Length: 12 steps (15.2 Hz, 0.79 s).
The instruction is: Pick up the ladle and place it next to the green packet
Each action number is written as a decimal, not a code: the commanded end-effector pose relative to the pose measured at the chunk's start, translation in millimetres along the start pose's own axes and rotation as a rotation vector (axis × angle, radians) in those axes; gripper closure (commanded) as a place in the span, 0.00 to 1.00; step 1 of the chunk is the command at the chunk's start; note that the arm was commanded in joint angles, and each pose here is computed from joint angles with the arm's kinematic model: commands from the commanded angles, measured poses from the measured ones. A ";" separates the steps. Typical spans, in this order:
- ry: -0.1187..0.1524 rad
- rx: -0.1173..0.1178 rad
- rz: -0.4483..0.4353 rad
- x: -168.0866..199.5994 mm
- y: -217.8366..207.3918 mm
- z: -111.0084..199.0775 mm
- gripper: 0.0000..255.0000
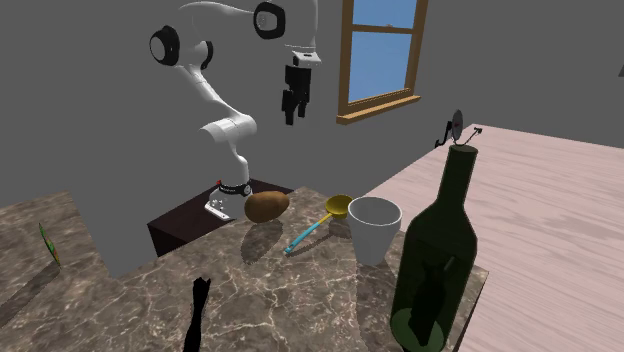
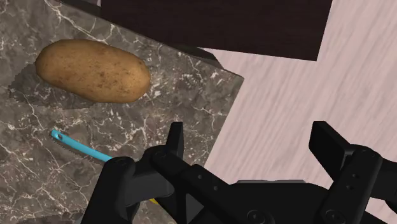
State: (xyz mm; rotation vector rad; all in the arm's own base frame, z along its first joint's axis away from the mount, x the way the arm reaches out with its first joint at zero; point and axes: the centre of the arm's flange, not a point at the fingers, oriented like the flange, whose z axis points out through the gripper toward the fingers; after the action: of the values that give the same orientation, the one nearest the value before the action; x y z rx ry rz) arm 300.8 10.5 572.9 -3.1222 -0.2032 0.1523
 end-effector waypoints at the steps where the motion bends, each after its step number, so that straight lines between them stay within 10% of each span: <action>1: 0.000 0.000 0.000 0.0 0.0 0.0 0.00; 12: 0.112 -0.076 -0.538 30.9 90.6 94.7 0.00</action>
State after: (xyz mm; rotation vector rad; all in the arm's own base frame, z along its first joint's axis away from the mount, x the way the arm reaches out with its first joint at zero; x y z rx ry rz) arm 329.9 -64.7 483.1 -3.0204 -0.9557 -0.0157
